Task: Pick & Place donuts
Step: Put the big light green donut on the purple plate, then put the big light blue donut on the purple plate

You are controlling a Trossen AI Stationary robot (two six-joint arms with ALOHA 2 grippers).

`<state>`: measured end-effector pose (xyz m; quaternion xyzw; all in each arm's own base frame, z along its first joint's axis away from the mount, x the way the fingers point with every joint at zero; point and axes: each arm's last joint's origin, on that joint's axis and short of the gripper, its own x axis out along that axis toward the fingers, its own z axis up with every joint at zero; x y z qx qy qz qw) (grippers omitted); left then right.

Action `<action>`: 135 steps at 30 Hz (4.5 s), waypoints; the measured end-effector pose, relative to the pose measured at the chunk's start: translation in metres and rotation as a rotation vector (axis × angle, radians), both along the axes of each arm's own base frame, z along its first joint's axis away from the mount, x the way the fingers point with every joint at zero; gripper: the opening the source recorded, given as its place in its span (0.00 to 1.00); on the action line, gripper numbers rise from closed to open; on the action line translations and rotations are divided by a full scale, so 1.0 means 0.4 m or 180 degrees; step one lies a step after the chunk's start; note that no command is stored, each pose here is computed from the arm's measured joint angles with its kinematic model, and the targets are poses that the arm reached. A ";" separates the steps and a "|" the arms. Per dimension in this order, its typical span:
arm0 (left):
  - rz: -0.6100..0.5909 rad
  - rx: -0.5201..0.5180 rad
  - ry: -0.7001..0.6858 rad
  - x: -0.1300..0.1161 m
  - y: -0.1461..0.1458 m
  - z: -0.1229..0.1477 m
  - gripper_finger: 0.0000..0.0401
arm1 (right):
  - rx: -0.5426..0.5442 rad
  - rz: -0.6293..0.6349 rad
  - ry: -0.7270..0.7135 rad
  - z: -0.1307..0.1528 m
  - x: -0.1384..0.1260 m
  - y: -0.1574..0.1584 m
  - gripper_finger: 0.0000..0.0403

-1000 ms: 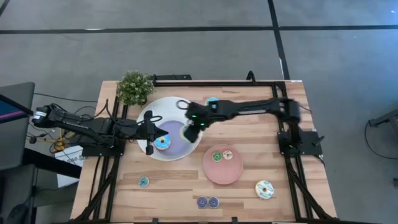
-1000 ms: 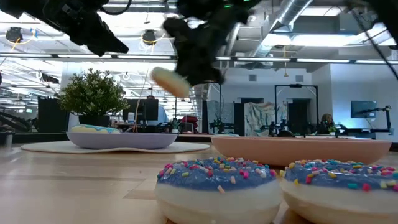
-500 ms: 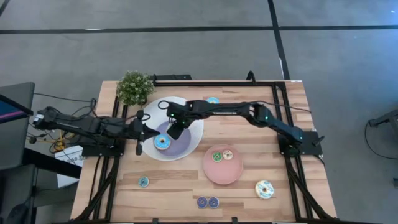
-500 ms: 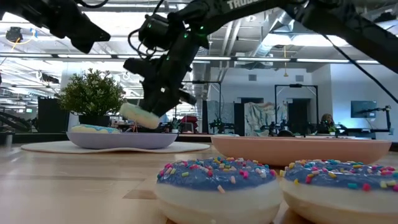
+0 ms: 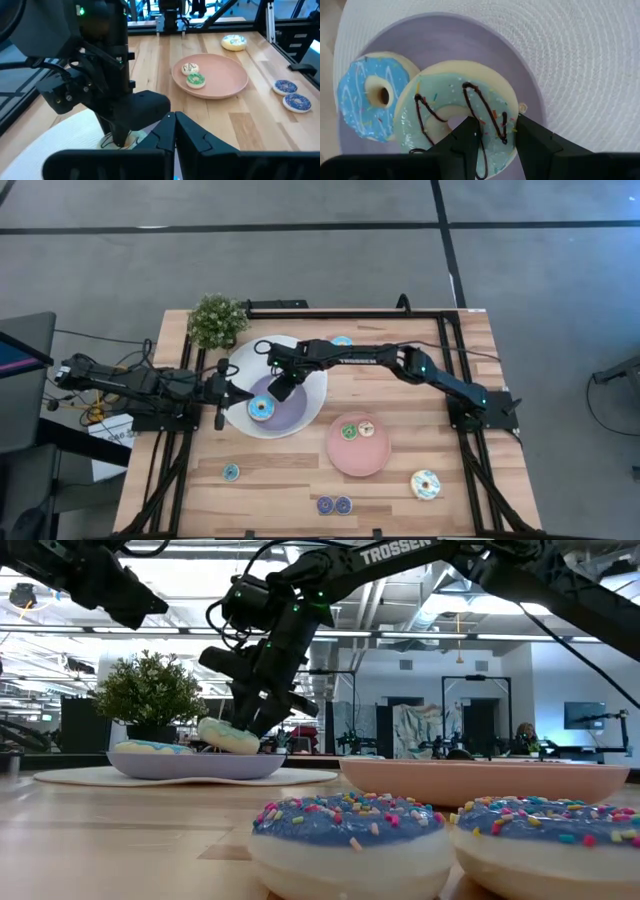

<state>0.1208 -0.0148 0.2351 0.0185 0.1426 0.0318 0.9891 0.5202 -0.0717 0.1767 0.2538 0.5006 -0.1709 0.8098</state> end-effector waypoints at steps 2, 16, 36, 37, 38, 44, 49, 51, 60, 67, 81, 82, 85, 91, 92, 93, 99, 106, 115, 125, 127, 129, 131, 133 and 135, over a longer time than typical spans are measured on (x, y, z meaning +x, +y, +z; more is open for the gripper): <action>-0.0014 0.0043 0.0001 0.000 0.000 0.000 0.00 | -0.0008 -0.0005 -0.0002 0.000 0.000 -0.001 0.27; -0.0043 0.0129 0.0072 -0.002 0.000 -0.005 0.00 | -0.0109 -0.0053 0.0000 0.001 0.001 -0.001 0.37; -0.0114 0.0119 0.0085 -0.002 -0.001 -0.005 0.00 | 0.0233 -0.0033 0.0008 0.034 -0.010 -0.014 0.48; -0.0122 0.0117 0.0090 -0.002 -0.002 -0.006 0.00 | 0.0264 0.0001 0.0012 0.042 -0.012 -0.013 0.48; -0.0139 0.0112 0.0099 -0.002 -0.002 -0.006 0.00 | 0.0282 0.0070 0.0052 0.050 -0.016 -0.011 0.48; -0.0140 0.0100 0.0108 -0.002 -0.002 -0.007 0.00 | 0.0214 0.0526 0.0281 0.123 -0.066 0.001 0.43; -0.0123 0.0040 0.0026 0.000 -0.002 -0.001 0.00 | 0.0091 0.0747 0.0251 0.195 -0.101 0.009 0.32; -0.0124 0.0026 -0.0021 0.001 -0.003 0.002 0.00 | 0.0048 0.0831 0.0179 0.229 -0.115 0.013 0.26; -0.0096 -0.0073 -0.0072 0.002 -0.003 0.006 0.00 | -0.0145 0.1268 -0.0008 0.316 -0.149 0.069 0.03; -0.0053 -0.0130 -0.0095 0.010 -0.004 0.006 0.00 | -0.0173 0.1568 0.0085 0.305 -0.153 0.122 0.02; -0.0041 -0.0304 0.0078 0.085 -0.018 -0.021 0.00 | 0.0050 0.1369 -0.0208 0.164 -0.388 0.156 0.00; -0.0044 -0.0303 0.0045 0.096 -0.020 -0.021 0.00 | 0.0045 0.1327 -0.0270 0.163 -0.422 0.154 0.00; 0.0017 -0.0273 0.0124 0.128 -0.025 -0.020 0.00 | 0.0031 0.1193 -0.0422 0.154 -0.516 0.146 0.00; 0.0213 -0.0163 0.0306 0.198 -0.032 -0.004 0.00 | -0.0016 0.1029 -0.0646 0.148 -0.676 0.132 0.00; 0.0243 -0.0149 0.0326 0.210 -0.032 0.000 0.00 | -0.0027 0.1006 -0.0676 0.147 -0.695 0.129 0.00; 0.0267 -0.0137 0.0352 0.223 -0.033 0.002 0.00 | -0.0038 0.0980 -0.0707 0.147 -0.712 0.126 0.00; 0.0345 -0.0099 0.0494 0.297 -0.034 0.013 0.00 | -0.0160 0.0863 -0.0824 0.144 -0.778 0.103 0.00; 0.0354 -0.0037 0.0608 0.379 -0.045 0.022 0.00 | -0.0340 0.0568 -0.0605 0.122 -0.797 0.069 0.00; 0.0424 0.0005 0.0641 0.433 -0.052 0.027 0.00 | -0.0394 0.0721 -0.0435 0.094 -0.783 0.052 0.00; 0.0637 0.0036 0.0550 0.471 -0.019 0.055 0.00 | -0.0412 0.0800 -0.0372 0.088 -0.782 0.052 0.00; 0.0675 0.0109 0.0520 0.490 -0.005 0.065 0.00 | -0.0404 0.0803 -0.0346 0.090 -0.787 0.054 0.00; 0.0709 0.0190 0.0532 0.512 0.012 0.072 0.00 | -0.0413 0.0831 -0.0333 0.089 -0.788 0.054 0.00; 0.0714 0.0219 0.0535 0.539 0.027 0.076 0.00 | -0.0434 0.0881 -0.0335 0.090 -0.789 0.054 0.00; 0.0758 0.0220 0.0526 0.568 0.042 0.082 0.00 | -0.0482 0.0921 -0.0392 0.093 -0.795 0.056 0.00; 0.0829 0.0213 0.0474 0.597 0.059 0.091 0.00 | -0.0495 0.0922 -0.0420 0.087 -0.807 0.059 0.00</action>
